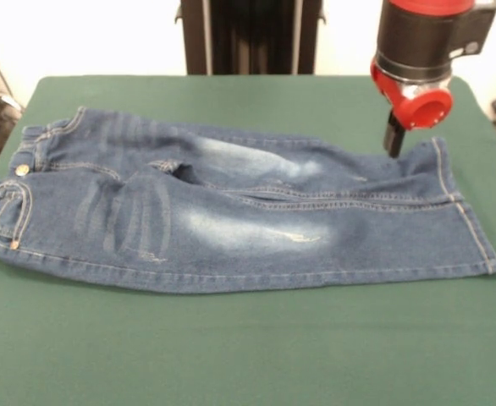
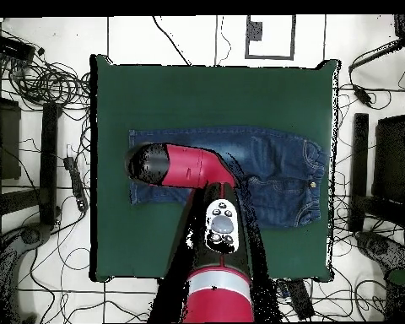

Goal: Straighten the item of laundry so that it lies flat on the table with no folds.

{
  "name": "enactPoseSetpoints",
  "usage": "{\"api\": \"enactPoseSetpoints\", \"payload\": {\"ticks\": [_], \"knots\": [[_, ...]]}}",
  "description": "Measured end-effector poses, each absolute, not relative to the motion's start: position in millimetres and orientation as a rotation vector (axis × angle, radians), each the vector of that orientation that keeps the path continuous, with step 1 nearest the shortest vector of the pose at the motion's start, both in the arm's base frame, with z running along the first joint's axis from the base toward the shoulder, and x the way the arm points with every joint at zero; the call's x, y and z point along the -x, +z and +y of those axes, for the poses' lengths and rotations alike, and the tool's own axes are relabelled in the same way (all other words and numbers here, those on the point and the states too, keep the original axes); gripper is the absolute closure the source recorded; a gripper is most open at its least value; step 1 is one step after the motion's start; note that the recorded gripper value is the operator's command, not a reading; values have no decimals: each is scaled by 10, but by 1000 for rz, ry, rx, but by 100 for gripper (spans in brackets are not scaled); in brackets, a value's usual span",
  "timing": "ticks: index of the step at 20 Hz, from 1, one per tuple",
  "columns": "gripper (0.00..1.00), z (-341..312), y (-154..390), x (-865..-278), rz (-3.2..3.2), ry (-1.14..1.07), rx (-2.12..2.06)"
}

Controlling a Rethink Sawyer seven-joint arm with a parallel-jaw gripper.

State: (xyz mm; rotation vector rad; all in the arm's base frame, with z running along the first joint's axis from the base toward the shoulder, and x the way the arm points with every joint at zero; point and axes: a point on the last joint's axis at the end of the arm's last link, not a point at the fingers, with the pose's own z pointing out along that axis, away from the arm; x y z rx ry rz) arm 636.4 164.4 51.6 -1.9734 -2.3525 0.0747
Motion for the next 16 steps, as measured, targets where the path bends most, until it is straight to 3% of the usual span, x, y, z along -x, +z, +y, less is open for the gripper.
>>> {"api": "enactPoseSetpoints", "payload": {"ticks": [16], "knots": [[100, 1518, -154, -6112, -2318, 140, 1969]]}}
